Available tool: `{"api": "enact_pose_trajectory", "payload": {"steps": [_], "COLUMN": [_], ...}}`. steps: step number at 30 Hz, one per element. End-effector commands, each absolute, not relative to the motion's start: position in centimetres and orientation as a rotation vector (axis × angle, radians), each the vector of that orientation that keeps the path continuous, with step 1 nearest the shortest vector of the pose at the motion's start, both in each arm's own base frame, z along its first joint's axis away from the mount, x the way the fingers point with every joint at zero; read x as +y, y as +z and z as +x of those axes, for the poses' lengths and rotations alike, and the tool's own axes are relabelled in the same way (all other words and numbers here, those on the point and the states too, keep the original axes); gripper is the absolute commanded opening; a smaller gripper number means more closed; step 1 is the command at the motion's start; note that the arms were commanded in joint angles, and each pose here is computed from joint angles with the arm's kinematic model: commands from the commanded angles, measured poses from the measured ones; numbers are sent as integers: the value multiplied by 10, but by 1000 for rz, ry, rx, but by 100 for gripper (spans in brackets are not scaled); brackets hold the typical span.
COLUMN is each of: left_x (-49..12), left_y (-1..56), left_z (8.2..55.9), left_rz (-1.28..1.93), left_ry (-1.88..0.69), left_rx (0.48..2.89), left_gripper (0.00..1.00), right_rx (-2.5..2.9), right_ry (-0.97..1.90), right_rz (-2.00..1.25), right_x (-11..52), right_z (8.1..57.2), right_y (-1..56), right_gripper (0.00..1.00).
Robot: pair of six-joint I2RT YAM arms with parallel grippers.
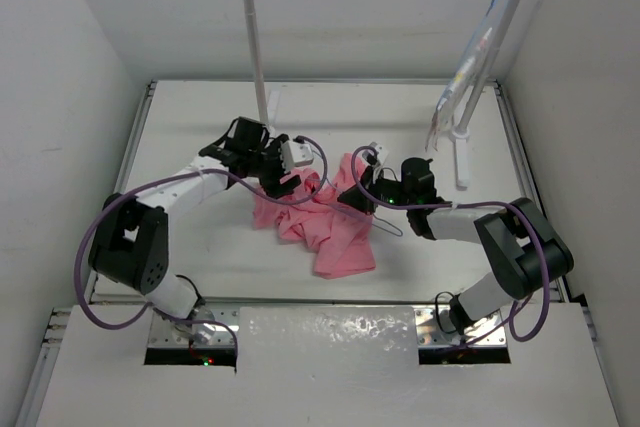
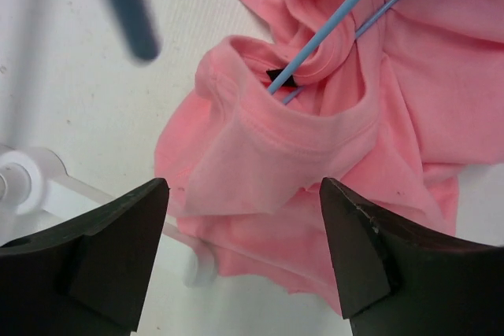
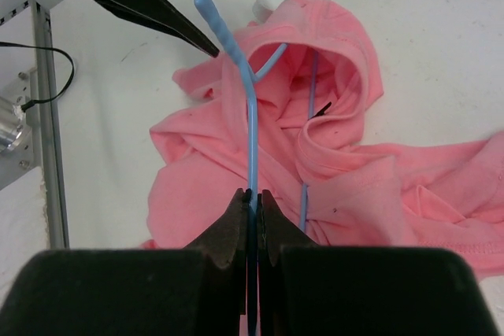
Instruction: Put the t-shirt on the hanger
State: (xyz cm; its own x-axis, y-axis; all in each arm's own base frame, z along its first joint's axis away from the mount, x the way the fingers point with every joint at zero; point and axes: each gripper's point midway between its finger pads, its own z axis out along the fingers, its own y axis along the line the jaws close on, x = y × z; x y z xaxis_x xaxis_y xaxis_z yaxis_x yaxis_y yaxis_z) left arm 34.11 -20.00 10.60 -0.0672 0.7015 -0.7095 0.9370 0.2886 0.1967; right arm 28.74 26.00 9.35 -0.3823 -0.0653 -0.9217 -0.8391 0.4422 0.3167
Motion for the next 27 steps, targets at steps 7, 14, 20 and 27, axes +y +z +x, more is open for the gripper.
{"api": "enact_pose_trajectory", "payload": {"steps": [7,14,20,27], "left_x": [-186,-197,-220,-229], "left_y": [120,117,96,80], "left_z": [326,337,358,383], "left_rz": [1465,1527,1581,1492], "left_ry": [-512,-610,-696,-625], "left_rx": [1794,1668,1627,1666], "left_gripper": [86,87,88,82], "right_rx": [1689,1680,1676,1668], "right_ry": [1018,1027,1033,1048], "right_rz": [-807,-812,-809,-804], "right_x": [262,264,264,266], "right_z": [292,292,291,292], "right_y": [110,111,112,114], "right_gripper": [0,0,0,0]}}
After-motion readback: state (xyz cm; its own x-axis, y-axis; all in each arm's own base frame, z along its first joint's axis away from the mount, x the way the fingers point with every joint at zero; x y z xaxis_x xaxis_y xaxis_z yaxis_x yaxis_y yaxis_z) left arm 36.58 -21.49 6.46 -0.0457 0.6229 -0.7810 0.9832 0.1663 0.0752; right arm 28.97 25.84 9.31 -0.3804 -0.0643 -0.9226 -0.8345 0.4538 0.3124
